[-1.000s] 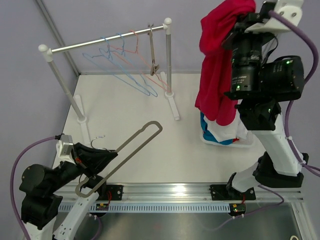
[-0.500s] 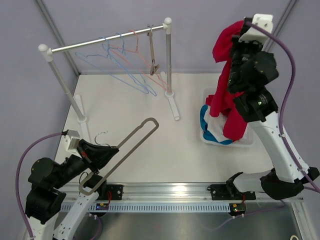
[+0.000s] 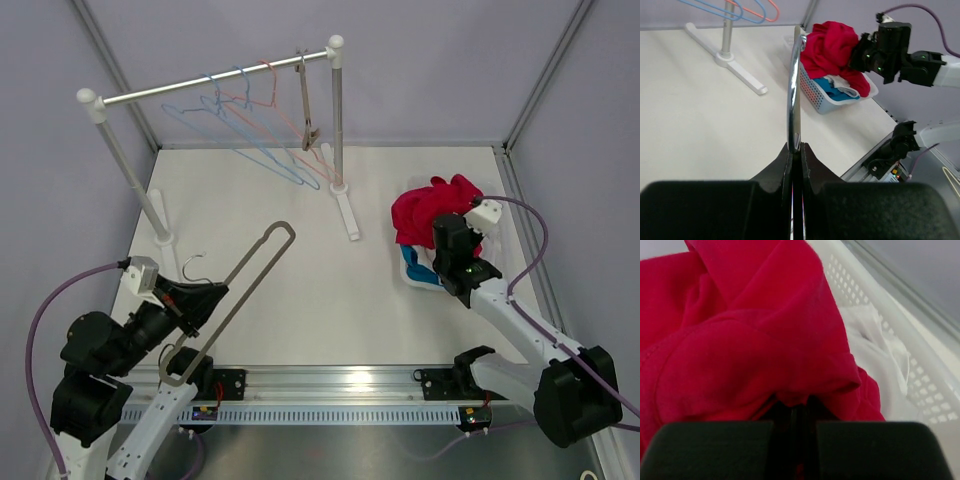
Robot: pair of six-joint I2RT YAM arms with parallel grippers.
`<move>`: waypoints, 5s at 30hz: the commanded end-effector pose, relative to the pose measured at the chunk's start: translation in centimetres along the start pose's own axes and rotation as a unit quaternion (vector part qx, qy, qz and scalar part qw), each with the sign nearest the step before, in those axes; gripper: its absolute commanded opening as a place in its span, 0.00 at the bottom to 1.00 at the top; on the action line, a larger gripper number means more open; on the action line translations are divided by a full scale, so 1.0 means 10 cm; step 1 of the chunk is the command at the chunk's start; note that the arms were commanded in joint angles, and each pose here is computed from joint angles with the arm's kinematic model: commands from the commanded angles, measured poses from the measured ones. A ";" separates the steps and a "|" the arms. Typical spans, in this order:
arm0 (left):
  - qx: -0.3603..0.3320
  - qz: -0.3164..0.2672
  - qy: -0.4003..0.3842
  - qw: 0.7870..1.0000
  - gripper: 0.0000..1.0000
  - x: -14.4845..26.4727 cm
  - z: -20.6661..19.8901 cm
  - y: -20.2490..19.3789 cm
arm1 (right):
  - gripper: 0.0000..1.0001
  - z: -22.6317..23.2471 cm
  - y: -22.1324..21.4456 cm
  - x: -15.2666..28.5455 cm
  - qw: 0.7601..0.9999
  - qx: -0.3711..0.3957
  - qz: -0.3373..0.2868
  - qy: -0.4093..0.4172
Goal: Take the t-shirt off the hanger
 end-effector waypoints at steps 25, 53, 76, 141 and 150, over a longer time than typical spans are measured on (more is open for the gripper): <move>0.014 0.004 0.225 0.974 0.00 -0.43 0.84 0.13 | 0.99 0.02 0.91 1.32 0.942 -0.164 -0.023 0.293; -0.023 0.061 -0.030 0.997 0.00 -0.41 0.11 -0.15 | 0.73 2.70 0.57 3.40 0.700 -0.332 0.143 0.615; -0.004 0.128 -0.150 0.980 0.00 -0.28 -0.22 -0.41 | 0.15 2.96 0.23 3.65 0.684 -0.337 0.175 0.623; -0.084 -0.051 0.445 0.890 0.00 -0.49 1.14 1.48 | 0.98 1.75 0.46 3.51 0.736 -0.118 0.118 0.656; -0.049 -0.045 0.425 0.903 0.00 -0.82 1.40 1.67 | 0.98 1.67 0.33 3.45 0.738 -0.121 0.123 0.652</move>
Point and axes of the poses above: each gripper's point midway between its finger pads, its own x axis back along the fingers, its own z axis along the line the jaws close on, y = z × x, the point moved 2 cm from there along x, back along the fingers, and after that the axes turned 4 degrees about x, right-handed, at the moved point
